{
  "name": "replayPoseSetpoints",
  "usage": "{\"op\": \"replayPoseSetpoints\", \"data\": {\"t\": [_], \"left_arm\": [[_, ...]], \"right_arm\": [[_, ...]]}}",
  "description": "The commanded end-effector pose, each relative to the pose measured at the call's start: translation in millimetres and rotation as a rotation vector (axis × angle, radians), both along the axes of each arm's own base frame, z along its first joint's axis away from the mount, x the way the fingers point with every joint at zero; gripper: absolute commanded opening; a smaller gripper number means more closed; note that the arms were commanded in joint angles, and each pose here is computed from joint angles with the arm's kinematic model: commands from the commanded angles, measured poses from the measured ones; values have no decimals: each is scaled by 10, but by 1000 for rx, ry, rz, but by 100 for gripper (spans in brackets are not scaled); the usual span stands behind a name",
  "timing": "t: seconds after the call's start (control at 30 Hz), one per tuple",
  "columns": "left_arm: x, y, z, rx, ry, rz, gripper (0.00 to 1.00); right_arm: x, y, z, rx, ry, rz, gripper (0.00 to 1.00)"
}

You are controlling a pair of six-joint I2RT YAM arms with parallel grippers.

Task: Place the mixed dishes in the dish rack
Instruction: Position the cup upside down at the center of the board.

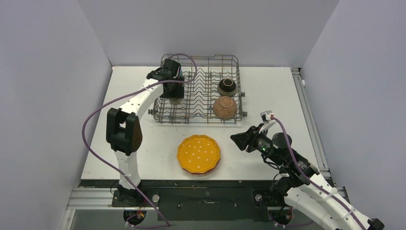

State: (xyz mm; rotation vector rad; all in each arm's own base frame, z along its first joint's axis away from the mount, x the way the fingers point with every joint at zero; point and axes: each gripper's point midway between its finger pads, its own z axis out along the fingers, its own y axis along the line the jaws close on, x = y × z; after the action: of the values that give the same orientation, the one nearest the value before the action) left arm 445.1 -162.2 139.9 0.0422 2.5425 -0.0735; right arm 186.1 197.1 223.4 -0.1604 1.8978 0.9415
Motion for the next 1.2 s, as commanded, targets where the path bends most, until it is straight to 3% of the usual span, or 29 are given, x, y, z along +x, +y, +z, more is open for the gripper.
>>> {"op": "replayPoseSetpoints", "data": {"t": [0.0,0.7,0.97,1.17], "left_arm": [[247,103,120,19,-50,28,0],[506,367,-446,89,51,88,1],[542,415,-536,112,60,104,12],[561,420,-585,120,70,103,27]], "right_arm": [[82,19,210,28,-63,-12,36],[138,61,128,7,-47,-7,37],[154,80,86,3,-39,-5,37],[169,106,83,-4,-36,4,37]]}}
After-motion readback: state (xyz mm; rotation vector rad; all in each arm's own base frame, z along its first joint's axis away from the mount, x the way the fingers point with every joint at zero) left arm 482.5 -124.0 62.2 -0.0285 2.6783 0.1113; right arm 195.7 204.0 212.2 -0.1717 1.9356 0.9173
